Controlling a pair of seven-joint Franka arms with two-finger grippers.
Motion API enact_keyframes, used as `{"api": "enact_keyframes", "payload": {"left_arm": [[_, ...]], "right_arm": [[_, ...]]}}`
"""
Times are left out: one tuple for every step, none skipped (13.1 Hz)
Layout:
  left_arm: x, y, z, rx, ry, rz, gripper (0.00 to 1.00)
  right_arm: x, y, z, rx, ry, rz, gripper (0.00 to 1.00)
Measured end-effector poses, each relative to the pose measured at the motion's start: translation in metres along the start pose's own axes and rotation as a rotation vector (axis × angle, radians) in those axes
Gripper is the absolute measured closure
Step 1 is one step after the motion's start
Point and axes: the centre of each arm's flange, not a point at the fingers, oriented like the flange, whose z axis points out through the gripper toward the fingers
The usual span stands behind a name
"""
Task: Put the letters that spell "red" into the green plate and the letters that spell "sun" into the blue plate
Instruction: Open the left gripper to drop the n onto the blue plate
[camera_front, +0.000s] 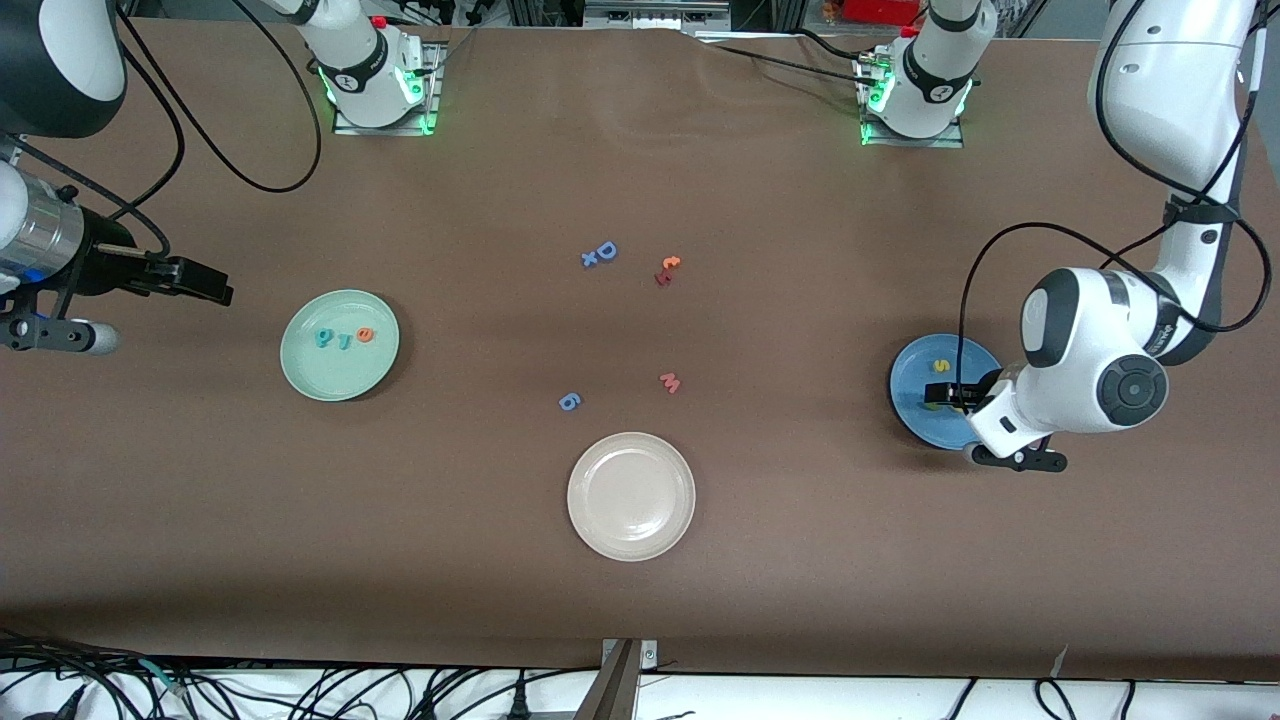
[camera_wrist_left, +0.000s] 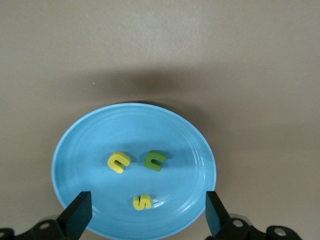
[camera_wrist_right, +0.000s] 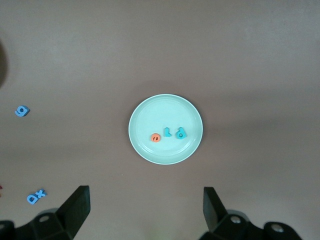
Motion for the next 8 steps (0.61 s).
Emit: {"api": "enact_keyframes", "payload": {"left_arm": [[0.0,-0.003,-0.014,0.001,0.005,-0.005,0.0],[-0.001,-0.008,-0.026,0.004,0.012,-0.015,0.0],[-0.004,-0.013,-0.038,0.007,0.015,-0.033,0.0],[-0.009,-0.015,-0.049,0.009,0.015,-0.056,0.0],[-0.014,-0.015,-0.061,0.01,0.017,-0.075,0.0],[-0.02,-0.014,-0.072,0.011,0.023,-0.086,0.0],[-0.028,-0.011,-0.081,0.013,0.026,-0.088,0.0],[-0.037,-0.008,-0.087,0.014,0.028,-0.093,0.0]], "right_arm": [[0.0,0.0,0.0,0.0,0.001,0.0,0.0],[0.0,0.0,0.0,0.0,0.001,0.0,0.0],[0.0,0.0,0.0,0.0,0.001,0.0,0.0],[0.0,0.0,0.0,0.0,0.001,0.0,0.0],[0.0,0.0,0.001,0.0,0.001,0.0,0.0],[0.0,0.0,0.001,0.0,0.001,0.0,0.0],[0.0,0.0,0.001,0.0,0.001,0.0,0.0],[0.0,0.0,0.001,0.0,0.001,0.0,0.0]]}}
